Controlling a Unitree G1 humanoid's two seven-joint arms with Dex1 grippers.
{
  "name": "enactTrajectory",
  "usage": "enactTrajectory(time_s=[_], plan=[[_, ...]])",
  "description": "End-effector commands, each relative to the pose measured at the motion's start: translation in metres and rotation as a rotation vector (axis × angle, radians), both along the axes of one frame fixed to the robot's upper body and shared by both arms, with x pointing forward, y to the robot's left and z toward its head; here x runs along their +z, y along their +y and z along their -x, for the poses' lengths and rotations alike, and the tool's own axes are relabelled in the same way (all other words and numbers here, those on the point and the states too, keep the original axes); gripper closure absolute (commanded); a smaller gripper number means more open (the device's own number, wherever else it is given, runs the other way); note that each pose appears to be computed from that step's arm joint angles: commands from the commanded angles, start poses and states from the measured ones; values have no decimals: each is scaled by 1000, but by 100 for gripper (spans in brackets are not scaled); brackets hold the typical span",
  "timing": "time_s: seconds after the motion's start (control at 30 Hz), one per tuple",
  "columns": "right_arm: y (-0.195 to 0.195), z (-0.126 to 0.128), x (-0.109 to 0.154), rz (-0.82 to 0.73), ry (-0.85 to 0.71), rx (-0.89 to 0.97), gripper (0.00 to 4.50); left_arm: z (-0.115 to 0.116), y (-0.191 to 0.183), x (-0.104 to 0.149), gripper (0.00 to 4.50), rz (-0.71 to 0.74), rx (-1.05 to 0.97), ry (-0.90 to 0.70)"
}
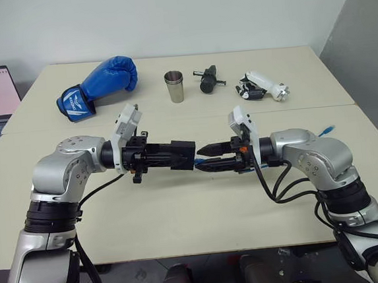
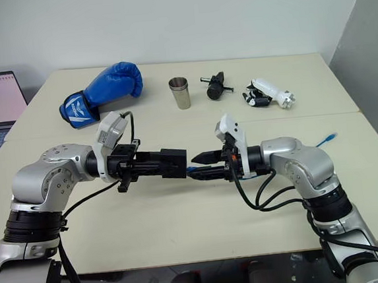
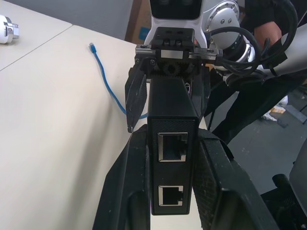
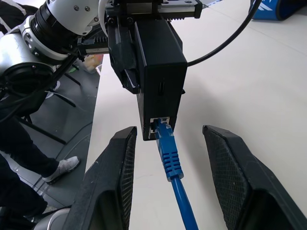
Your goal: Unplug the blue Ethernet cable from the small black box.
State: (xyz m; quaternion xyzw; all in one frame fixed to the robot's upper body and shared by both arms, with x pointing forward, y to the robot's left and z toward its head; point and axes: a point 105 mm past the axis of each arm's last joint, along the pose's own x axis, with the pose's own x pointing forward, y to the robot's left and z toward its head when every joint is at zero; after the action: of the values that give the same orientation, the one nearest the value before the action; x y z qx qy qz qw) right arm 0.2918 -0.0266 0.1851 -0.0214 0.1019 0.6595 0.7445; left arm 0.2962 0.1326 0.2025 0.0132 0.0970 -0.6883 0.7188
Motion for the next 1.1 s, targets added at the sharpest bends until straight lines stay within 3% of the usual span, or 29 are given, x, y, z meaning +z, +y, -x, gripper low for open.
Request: enactTrajectory(time_s=[0.03,0.47,0.5,0.83,1.1], plan=[[2,2,9,0,-43,24,219,3,-4,9,371,-5,-23,-56],[1,0,10,-15,-27,22,219,3,-6,8,371,1,-25,-57],[1,1,10,-16,-26,22,256,3,-6,8,371,0,-26,-57],[-1,6,12,-17,9,64,447,5,-5,6,371,-15,-41,-58],[0,9,11,-4,19,93,449,8,-4,4,371,-26,-64,-53]])
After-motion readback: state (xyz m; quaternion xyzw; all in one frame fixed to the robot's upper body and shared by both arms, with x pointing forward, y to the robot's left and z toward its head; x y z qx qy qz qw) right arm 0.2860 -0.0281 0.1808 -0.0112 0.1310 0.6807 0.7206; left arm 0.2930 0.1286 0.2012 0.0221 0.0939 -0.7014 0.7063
